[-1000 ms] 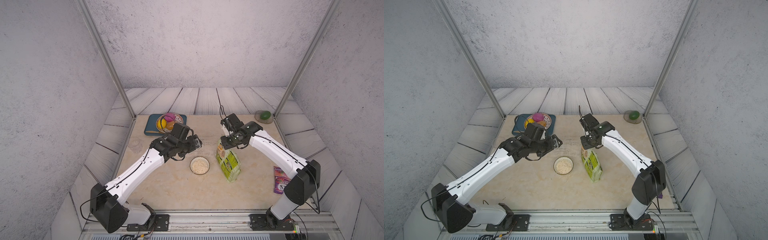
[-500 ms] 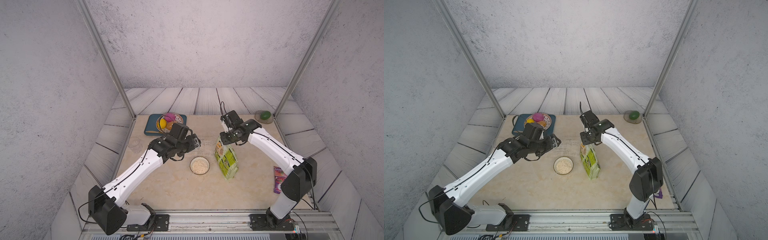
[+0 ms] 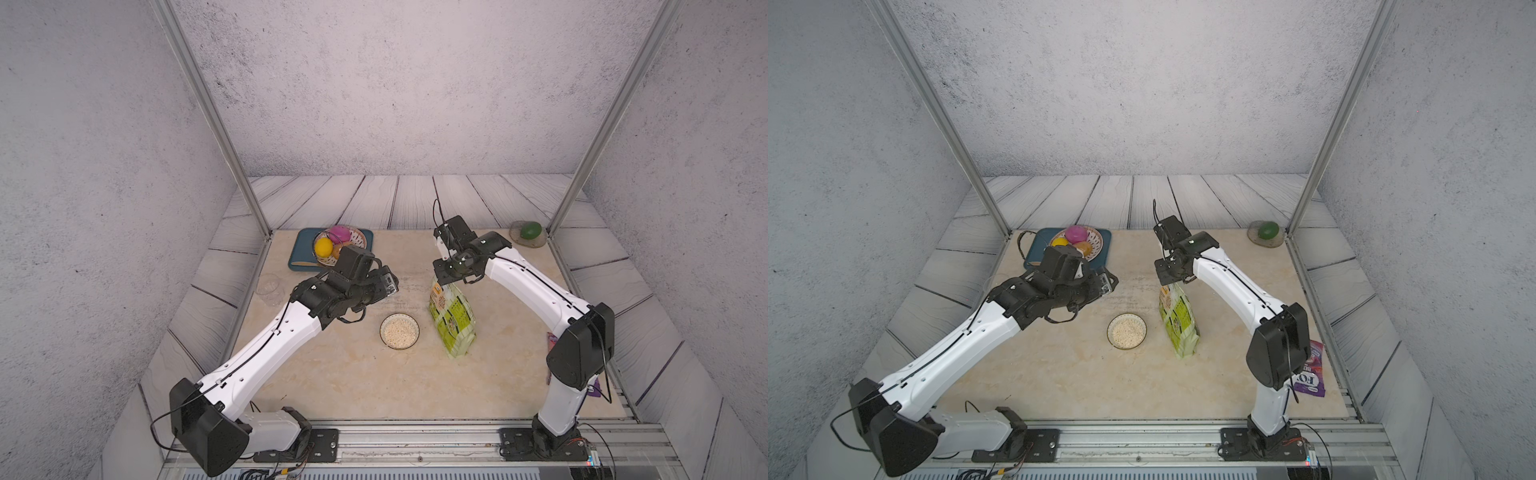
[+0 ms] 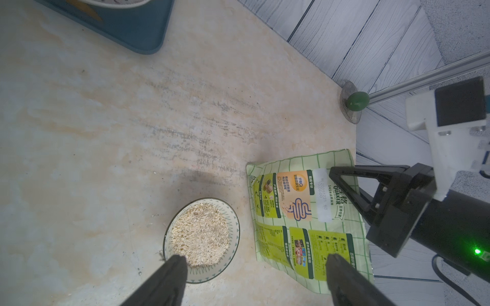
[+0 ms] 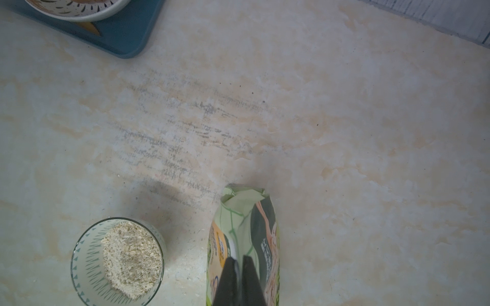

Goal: Pour the oats into the breakfast bowl
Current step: Close the oats bag at the center of the board, then reset both arms

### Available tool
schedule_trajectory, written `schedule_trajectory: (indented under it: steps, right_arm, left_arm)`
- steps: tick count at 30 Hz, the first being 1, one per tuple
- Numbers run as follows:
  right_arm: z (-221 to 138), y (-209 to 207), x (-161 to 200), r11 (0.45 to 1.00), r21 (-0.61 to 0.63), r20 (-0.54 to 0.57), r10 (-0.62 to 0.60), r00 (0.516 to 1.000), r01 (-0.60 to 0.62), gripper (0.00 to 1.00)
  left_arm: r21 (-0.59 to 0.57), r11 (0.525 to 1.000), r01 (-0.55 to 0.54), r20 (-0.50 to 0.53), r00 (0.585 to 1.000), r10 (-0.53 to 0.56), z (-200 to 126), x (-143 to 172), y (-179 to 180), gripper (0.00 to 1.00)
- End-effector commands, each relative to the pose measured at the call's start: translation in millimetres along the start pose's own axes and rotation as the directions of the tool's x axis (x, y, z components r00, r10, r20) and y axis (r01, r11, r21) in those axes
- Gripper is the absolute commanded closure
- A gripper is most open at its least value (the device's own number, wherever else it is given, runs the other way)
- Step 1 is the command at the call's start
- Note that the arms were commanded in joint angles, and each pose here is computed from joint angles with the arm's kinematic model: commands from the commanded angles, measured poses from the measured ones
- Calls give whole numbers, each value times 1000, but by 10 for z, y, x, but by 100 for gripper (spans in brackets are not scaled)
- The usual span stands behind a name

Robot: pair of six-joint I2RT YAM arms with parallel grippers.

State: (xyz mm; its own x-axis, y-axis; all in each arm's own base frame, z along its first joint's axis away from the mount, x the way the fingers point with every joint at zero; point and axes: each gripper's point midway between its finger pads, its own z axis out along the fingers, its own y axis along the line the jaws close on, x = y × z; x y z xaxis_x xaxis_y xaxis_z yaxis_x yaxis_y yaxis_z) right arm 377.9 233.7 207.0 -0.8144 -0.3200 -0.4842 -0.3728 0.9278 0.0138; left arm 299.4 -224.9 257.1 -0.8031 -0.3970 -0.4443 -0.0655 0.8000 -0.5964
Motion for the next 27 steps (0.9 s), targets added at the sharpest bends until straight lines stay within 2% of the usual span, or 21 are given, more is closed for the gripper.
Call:
schedule_trajectory:
  steps: [1, 2, 3, 4, 5, 9, 11, 13, 15, 17, 19, 22, 24, 27]
  right_arm:
    - [-440, -5, -38, 999, -33, 57, 35, 998, -33, 59]
    - [-489, -16, -6, 998, -34, 64, 49, 997, -47, 37]
    - [-578, -33, 2, 997, -37, 92, 65, 994, -62, 17]
    - [-650, -52, 22, 996, -42, 116, 79, 990, -74, 9]
    - [-756, -64, 31, 995, -50, 152, 88, 984, -82, 7]
    - [-1189, -261, 148, 993, -18, 299, 119, 947, -120, 1]
    - [-1396, -424, 255, 986, 16, 389, 145, 910, -165, 1]
    - [-1553, -629, 422, 964, 32, 498, 215, 840, -266, 1]
    - [-1629, -772, 558, 958, 59, 596, 190, 780, -279, 1]
    - [-1667, -960, 706, 940, 119, 672, 161, 723, -319, 1]
    - [-1622, -1166, 877, 906, 224, 691, 112, 714, -359, 1]
    - [-1401, -1432, 1071, 848, 364, 652, 63, 755, -385, 1]
    - [-1203, -1640, 1174, 820, 379, 634, 107, 766, -429, 1]
    - [-861, -1909, 1293, 815, 328, 637, 183, 749, -478, 1]
  left_arm:
    - [-35, 999, -30, 39, 999, 31, -87, -58, 101, 9]
    - [-37, 998, -50, 52, 997, 52, -122, -88, 96, 2]
    - [-58, 996, -68, 73, 995, 73, -177, -135, 116, 0]
    - [-90, 992, -86, 90, 991, 94, -236, -181, 151, 0]
    - [-122, 986, -113, 111, 986, 127, -312, -241, 177, 0]
    - [-237, 952, -193, 237, 939, 249, -662, -531, 318, 0]
    - [-271, 944, -187, 320, 908, 272, -827, -686, 415, 0]
    - [-310, 930, -197, 396, 862, 315, -943, -830, 551, 0]
    - [-367, 904, -219, 440, 815, 376, -980, -932, 719, 0]
    - [-474, 868, -150, 481, 781, 398, -1050, -1031, 1038, 0]
    - [-566, 822, -65, 491, 775, 399, -1060, -1093, 1427, 0]
    - [-617, 786, -38, 449, 803, 391, -904, -1124, 1871, 0]
    - [-629, 774, -70, 386, 836, 390, -708, -1104, 2109, 0]
    - [-683, 727, -71, 313, 870, 380, -579, -1085, 2470, 0]
